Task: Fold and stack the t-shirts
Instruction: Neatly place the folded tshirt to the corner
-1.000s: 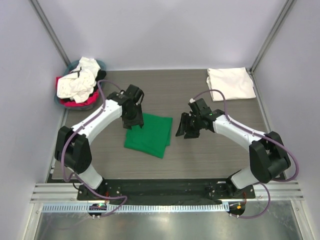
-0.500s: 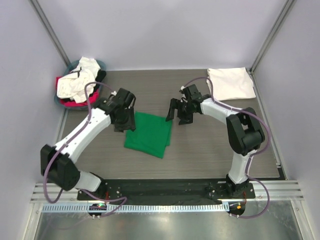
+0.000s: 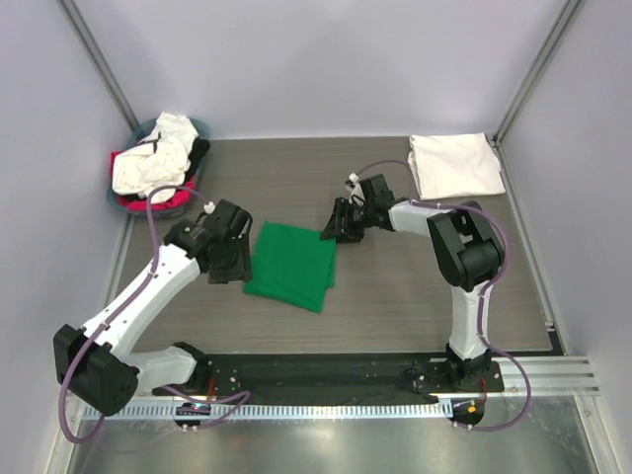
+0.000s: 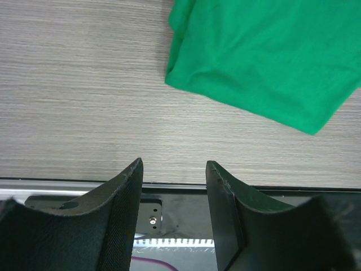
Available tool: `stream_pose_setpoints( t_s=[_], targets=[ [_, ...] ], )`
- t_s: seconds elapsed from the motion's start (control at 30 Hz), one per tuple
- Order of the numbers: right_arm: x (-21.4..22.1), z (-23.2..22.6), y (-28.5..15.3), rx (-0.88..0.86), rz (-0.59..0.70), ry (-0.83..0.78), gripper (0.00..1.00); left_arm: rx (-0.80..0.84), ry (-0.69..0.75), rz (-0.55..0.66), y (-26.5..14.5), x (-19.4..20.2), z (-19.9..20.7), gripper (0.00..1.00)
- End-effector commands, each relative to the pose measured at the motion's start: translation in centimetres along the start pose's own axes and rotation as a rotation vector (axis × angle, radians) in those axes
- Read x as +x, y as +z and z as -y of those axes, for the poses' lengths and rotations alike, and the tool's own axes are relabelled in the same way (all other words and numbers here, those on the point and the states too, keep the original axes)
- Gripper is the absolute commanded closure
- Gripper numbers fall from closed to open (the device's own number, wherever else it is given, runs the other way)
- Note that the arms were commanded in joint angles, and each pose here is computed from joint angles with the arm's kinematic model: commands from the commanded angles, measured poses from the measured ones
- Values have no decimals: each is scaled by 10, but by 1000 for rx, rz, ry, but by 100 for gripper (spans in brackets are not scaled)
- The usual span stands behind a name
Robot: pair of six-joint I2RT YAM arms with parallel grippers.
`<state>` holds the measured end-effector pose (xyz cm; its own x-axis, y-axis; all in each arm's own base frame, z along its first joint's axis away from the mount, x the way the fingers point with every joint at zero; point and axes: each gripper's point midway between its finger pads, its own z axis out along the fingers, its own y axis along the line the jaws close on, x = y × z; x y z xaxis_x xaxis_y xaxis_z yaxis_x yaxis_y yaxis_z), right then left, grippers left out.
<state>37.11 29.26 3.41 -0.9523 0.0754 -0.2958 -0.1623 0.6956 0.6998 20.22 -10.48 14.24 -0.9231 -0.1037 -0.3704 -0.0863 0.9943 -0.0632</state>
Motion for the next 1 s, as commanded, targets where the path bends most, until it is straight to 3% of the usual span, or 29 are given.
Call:
stream_pose_setpoints(
  t_s=[0.0, 0.07, 0.1, 0.2, 0.27, 0.5, 0.67, 0.97],
  targets=[
    [53, 45, 24, 73, -115, 75, 55, 5, -2, 56, -9, -9, -3, 50],
    [57, 47, 28, 52, -114, 76, 70, 5, -5, 67, -11, -11, -4, 50],
    [58, 45, 28, 32, -117, 76, 83, 2, -5, 79, -13, -13, -4, 50],
    [54, 37, 22, 9, -107, 42, 99, -2, 7, 113, -13, -16, -8, 51],
    [41, 27, 8, 13, -74, 2, 99, 11, 20, 156, -16, -17, -11, 51],
    [0, 60, -74, 398, -2, -175, 99, 56, 1, 279, -31, -27, -13, 53],
    [-43, 96, -136, 590, 105, -148, 99, -48, 12, 364, -42, -42, -34, 53],
    [-118, 126, -211, 925, 299, -251, 99, -85, 19, 311, -18, -39, -32, 56]
  ],
)
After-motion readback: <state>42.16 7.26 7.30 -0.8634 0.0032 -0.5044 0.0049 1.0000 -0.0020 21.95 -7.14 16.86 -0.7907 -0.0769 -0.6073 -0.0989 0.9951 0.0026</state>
